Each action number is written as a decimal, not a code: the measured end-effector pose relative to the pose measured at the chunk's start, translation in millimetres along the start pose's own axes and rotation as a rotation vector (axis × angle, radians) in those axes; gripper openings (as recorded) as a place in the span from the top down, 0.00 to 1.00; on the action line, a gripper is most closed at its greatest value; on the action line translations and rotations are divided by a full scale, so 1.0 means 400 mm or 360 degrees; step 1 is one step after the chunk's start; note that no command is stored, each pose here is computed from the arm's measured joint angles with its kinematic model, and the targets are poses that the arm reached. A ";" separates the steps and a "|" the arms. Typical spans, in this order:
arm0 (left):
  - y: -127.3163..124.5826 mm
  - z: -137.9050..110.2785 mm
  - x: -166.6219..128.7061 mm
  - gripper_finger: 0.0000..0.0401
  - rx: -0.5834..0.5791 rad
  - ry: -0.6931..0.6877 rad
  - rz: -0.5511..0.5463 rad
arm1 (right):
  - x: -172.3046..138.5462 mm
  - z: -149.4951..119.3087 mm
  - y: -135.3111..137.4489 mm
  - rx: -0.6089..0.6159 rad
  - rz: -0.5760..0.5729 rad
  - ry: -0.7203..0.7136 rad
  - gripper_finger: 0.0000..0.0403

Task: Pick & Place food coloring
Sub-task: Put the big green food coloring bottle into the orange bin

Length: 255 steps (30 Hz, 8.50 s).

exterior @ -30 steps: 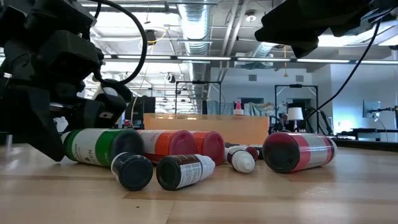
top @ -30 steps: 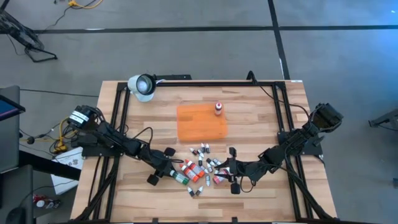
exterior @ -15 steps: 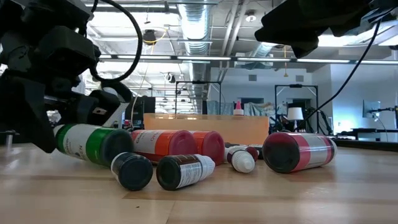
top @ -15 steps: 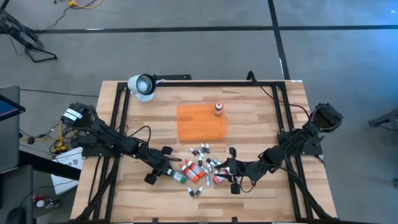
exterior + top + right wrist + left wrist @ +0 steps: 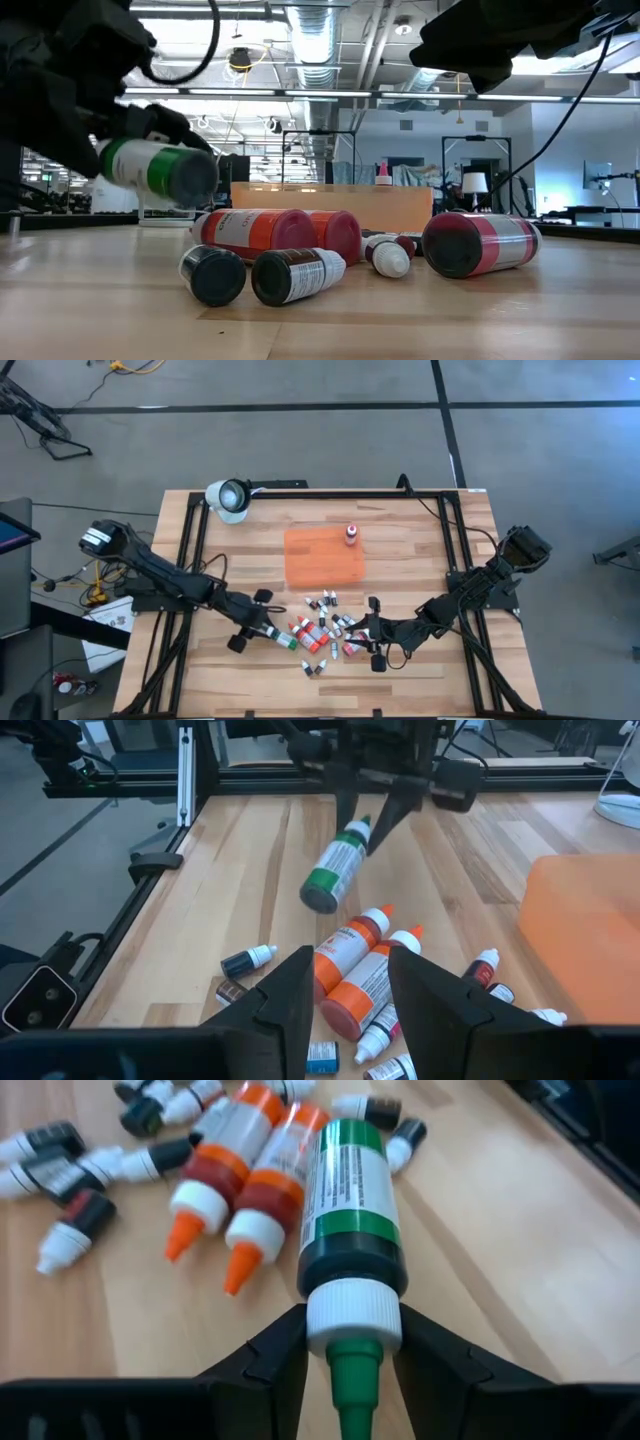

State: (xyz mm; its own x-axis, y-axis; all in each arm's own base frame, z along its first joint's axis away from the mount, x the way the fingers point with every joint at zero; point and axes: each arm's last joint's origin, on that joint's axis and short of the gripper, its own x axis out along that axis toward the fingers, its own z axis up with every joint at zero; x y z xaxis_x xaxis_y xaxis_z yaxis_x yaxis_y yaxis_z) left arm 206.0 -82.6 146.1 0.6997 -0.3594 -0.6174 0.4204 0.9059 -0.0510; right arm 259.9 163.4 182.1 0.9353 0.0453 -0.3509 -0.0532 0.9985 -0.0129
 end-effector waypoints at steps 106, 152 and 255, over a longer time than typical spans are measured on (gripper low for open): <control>-0.003 0.135 -0.066 0.69 -0.0389 0.1462 0.0294 | 0.001 0.000 -0.001 0.0001 -0.0003 -0.0001 0.70; 0.016 0.125 -0.126 0.69 -0.0783 0.1838 0.0399 | 0.001 0.001 -0.001 0.0002 -0.0002 -0.0002 0.70; -0.029 -0.031 -0.238 0.58 -0.0723 0.0552 0.0442 | 0.000 -0.002 0.003 0.0007 0.0076 0.0023 0.70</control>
State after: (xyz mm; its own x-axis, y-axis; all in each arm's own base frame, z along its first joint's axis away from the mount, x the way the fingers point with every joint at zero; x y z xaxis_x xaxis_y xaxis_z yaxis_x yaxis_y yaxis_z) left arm 127.3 -56.0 195.8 0.4874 -0.0726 -0.8701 -0.0904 0.9870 -0.1330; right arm 259.5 164.7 181.2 0.9265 0.0923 -0.3648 -0.0959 0.9954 0.0082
